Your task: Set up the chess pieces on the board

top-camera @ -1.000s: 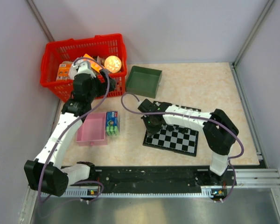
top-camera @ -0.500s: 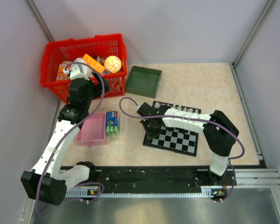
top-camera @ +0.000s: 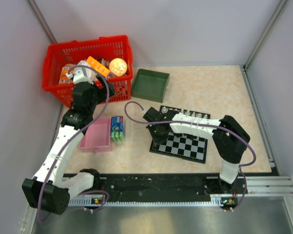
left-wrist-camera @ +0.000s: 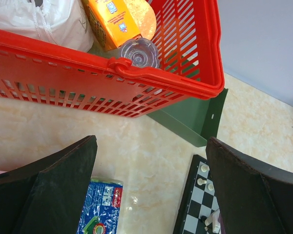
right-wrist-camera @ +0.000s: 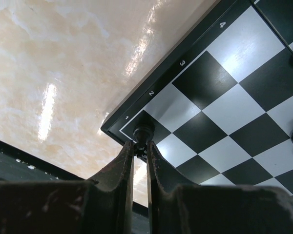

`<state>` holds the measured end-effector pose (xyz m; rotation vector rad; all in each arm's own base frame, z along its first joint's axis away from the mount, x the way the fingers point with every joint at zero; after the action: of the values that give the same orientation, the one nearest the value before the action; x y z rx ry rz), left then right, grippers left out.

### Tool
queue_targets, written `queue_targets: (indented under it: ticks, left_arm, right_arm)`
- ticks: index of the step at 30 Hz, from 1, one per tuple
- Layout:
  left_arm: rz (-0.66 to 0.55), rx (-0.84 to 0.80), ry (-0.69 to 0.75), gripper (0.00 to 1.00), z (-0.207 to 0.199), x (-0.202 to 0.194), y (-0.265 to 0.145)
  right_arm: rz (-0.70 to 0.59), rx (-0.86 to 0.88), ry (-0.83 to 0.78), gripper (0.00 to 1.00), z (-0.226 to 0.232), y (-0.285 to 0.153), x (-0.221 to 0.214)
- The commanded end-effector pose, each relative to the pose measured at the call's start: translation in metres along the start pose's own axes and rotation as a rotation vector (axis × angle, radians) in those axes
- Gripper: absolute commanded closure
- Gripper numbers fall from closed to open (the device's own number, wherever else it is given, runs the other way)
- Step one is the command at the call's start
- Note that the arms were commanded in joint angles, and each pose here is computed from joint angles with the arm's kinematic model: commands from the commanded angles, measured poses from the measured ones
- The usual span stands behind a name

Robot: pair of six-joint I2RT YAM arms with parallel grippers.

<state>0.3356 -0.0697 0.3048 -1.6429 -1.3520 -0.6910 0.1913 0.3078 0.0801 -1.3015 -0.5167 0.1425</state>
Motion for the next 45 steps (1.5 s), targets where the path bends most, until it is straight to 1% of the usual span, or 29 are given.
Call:
queue_targets:
  ticks: [1, 11, 13, 21, 28, 31, 35, 36, 39, 41, 45]
  left_arm:
    - [-0.044, -0.015, -0.01, 0.02, -0.003, 0.009, 0.001]
    - [-0.046, -0.016, -0.009, 0.02, -0.003, 0.01, -0.001]
    - [-0.043, -0.016, -0.01, 0.02, -0.003, 0.009, 0.0]
    - [-0.039, -0.019, -0.011, 0.02, -0.004, 0.008, 0.001]
    - [-0.033, -0.023, -0.017, 0.02, -0.004, 0.007, 0.002]
    - [-0.035, -0.02, -0.017, 0.02, -0.004, 0.007, 0.002]
    - [-0.036, -0.024, -0.016, 0.02, -0.004, 0.007, 0.002]
    - [-0.036, -0.024, -0.016, 0.02, -0.004, 0.007, 0.002]
    - [-0.034, -0.025, -0.014, 0.02, -0.005, 0.007, 0.003]
    - [-0.037, -0.023, -0.013, 0.02, -0.004, 0.008, 0.002]
    - [-0.036, -0.022, -0.014, 0.02, -0.004, 0.007, 0.002]
  right_arm:
    - [-0.064, 0.002, -0.007, 0.96, 0.006, -0.005, 0.007]
    - [-0.051, 0.012, -0.012, 0.96, 0.005, -0.006, 0.001]
    - [-0.05, 0.02, -0.014, 0.97, 0.006, -0.008, 0.0]
    - [-0.047, 0.02, -0.012, 0.99, 0.005, -0.009, -0.002]
    - [-0.039, 0.015, -0.014, 0.98, 0.004, -0.005, -0.003]
    - [-0.042, 0.019, -0.015, 0.94, 0.005, -0.007, -0.003]
    - [-0.051, 0.022, -0.018, 0.84, 0.006, -0.008, 0.0]
    - [-0.053, 0.024, -0.018, 0.8, 0.007, -0.008, 0.001]
    - [-0.074, 0.038, -0.014, 0.64, 0.01, -0.014, 0.006]
    - [-0.089, 0.044, -0.014, 0.56, 0.012, -0.019, 0.01]
    - [-0.119, 0.061, -0.02, 0.53, 0.015, -0.028, 0.017]
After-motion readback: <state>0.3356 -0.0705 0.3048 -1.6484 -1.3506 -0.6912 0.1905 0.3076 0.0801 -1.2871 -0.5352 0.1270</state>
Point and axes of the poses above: each gripper's point midway between its finger pads, its own y axis out along the fingers, its own z axis along the line the jaws close on, x = y × z, the point moved 3 cm from there along -y, back along the fingers, and after that the axes turned 1 degree about y, right-handed, at the moved point
